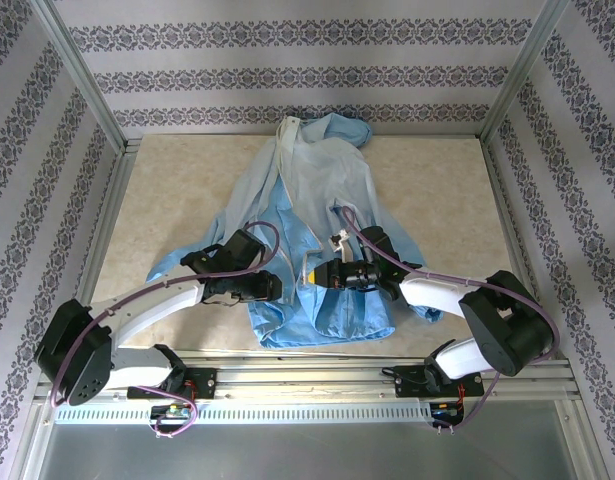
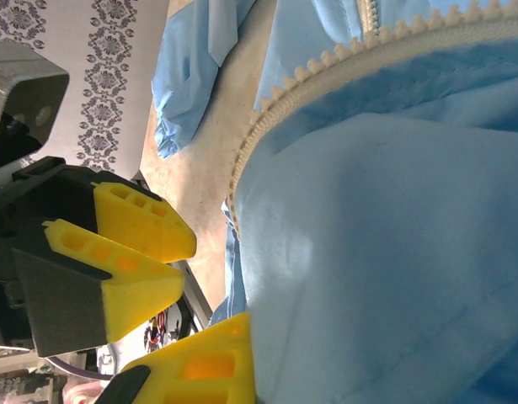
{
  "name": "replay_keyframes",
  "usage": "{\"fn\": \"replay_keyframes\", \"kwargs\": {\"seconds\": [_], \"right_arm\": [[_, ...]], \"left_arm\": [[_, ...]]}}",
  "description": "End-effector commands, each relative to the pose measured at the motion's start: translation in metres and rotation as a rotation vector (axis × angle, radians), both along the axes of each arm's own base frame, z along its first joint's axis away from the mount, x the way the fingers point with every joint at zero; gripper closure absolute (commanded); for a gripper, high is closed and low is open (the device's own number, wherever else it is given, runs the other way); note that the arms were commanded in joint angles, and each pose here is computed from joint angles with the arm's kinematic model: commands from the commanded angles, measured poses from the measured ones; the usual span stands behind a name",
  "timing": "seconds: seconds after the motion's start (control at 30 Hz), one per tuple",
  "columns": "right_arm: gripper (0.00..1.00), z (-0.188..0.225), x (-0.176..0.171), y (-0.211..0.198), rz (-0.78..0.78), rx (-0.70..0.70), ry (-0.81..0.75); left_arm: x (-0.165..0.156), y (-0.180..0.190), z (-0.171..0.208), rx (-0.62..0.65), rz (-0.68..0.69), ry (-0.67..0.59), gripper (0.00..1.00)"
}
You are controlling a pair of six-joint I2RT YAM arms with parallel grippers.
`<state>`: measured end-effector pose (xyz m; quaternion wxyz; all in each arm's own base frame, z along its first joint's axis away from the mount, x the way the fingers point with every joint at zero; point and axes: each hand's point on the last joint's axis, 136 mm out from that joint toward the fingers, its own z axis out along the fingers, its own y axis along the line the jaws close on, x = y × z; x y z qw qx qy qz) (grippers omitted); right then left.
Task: Zip up the jacket
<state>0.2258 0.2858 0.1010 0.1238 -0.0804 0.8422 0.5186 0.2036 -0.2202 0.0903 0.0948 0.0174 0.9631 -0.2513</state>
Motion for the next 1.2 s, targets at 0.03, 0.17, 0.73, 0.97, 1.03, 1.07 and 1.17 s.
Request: {"fn": "replay_keyframes", "kwargs": {"seconds": [0.03,0.17,0.73,0.97,1.03,1.07,1.17], "right_arm": [[1.00,0.001,-0.001,0.000,0.012,-0.002,-0.040],[1.00,-0.002,0.001,-0.001,0.014,0.003,-0.034],[1.00,-0.013,-0.001,-0.005,0.033,0.011,-0.033],[1.00,-0.026,0.003,-0.012,-0.003,0.000,-0.010],[1.00,-0.036,0.007,-0.022,-0.052,-0.036,0.016],[1.00,-0.041,0.009,-0.027,-0.076,-0.058,0.027],[1.00,-0.053,0.011,-0.039,-0.132,-0.122,0.046]], "left_arm": [[-0.003,-0.006,0.003,0.026,0.014,0.027,0.64],[0.001,-0.013,-0.008,0.052,0.037,0.032,0.64],[0.019,-0.041,-0.029,0.087,0.053,0.069,0.57],[0.024,-0.042,-0.043,0.114,0.070,0.076,0.62],[0.025,-0.039,-0.054,0.148,0.072,0.083,0.62],[0.026,-0.038,-0.058,0.159,0.073,0.085,0.61],[0.027,-0.040,-0.074,0.167,0.069,0.095,0.56]]}}
